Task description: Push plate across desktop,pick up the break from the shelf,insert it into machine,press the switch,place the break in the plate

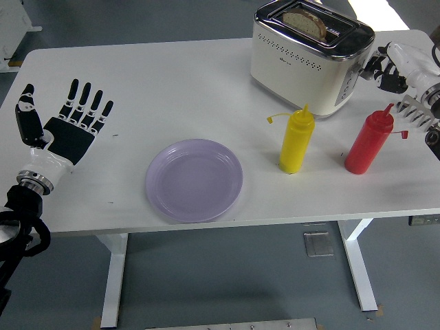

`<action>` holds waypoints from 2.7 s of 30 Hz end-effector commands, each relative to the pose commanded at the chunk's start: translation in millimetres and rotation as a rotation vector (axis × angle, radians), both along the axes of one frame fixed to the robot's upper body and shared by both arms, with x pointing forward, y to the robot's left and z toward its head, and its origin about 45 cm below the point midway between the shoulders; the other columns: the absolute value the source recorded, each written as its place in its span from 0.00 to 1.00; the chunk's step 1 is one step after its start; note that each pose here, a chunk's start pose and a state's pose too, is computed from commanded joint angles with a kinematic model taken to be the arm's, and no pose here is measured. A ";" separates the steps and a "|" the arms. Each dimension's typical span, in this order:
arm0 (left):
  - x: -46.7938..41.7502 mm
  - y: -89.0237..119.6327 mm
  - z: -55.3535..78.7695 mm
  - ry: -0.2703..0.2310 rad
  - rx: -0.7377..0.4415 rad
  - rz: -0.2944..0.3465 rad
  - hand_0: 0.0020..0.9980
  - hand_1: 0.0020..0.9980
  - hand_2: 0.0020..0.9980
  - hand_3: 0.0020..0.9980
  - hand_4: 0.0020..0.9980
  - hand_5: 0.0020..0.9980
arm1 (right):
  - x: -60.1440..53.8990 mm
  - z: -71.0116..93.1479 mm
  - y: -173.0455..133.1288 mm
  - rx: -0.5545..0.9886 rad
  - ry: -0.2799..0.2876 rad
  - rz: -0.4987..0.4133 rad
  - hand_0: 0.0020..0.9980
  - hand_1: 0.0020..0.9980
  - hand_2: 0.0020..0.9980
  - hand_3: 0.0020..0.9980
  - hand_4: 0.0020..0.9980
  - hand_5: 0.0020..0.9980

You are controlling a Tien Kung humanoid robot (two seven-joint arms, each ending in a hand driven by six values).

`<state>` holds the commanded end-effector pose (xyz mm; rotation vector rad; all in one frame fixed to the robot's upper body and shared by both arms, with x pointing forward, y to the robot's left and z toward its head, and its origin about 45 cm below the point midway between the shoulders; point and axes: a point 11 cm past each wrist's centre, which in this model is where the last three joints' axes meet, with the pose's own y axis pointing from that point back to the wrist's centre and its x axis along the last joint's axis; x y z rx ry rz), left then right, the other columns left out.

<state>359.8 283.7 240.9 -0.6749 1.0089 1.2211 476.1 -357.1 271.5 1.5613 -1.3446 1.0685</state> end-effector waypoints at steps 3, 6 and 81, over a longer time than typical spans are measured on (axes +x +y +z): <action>0.2 -0.1 0.3 -0.001 0.000 0.000 0.82 0.75 0.70 0.71 0.80 1.00 | 0.2 -6.2 2.6 -0.005 0.008 0.006 0.30 0.37 0.55 0.47 0.20 0.00; 0.3 -0.3 0.7 -0.002 0.000 0.000 0.82 0.75 0.70 0.71 0.80 1.00 | -0.2 -12.6 4.4 -0.007 0.016 0.011 0.30 0.37 0.55 0.47 0.21 0.00; 0.4 9.3 -5.5 0.028 0.005 0.011 0.82 0.75 0.70 0.71 0.79 1.00 | 41.9 158.3 96.8 0.029 -0.038 0.102 0.63 0.69 0.69 0.69 0.72 0.21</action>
